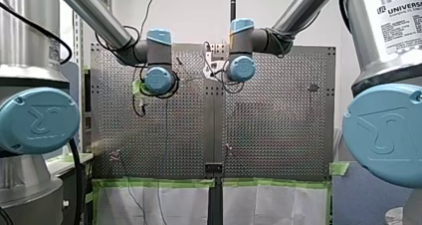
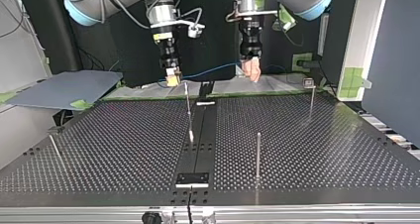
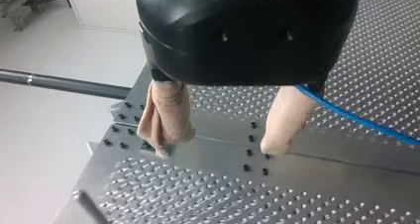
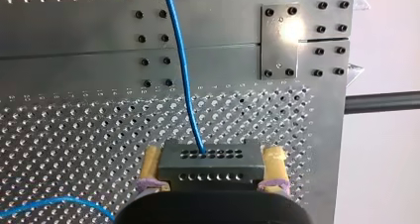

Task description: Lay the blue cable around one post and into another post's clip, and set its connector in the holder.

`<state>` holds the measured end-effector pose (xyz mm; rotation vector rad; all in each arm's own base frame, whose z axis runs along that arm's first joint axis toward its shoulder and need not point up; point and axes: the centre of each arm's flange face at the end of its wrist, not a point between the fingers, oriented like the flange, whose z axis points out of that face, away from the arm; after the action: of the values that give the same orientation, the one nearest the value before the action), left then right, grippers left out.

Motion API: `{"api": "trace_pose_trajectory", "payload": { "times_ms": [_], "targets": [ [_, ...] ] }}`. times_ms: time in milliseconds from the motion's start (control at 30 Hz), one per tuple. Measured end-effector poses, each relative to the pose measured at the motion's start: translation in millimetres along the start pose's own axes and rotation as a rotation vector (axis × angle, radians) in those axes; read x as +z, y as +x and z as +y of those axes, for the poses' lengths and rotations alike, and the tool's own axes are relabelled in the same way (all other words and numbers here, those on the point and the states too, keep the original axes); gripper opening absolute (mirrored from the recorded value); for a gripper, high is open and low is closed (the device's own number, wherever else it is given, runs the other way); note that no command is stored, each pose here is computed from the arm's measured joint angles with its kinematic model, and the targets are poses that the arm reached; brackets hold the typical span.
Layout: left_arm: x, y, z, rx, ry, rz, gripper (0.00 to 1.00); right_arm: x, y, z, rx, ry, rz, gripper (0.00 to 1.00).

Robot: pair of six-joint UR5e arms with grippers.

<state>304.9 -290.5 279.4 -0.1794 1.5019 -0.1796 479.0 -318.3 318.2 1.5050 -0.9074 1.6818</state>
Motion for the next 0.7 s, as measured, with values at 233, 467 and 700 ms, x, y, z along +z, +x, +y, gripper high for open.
{"api": "trace_pose_trajectory", "payload": {
  "times_ms": [233, 467, 700],
  "targets": [
    [6.5, -26.7, -0.5, -0.009, -0.015, -0.014, 1.00, 0.8, 4.5, -1.9, -0.013, 0.007, -0.016, 0.16],
    [15.8, -61.2, -0.8, -0.024, -0.037, -0.052, 1.00, 4.1, 16.3, -8.6, -0.045, 0.020, -0.021, 0.16],
    [22.1, -82.3, 10.7, -0.027, -0.071, -0.075, 1.00, 11.0, 36.8, -17.9, -0.071, 0.038, -0.018, 0.16]
  ]
}}
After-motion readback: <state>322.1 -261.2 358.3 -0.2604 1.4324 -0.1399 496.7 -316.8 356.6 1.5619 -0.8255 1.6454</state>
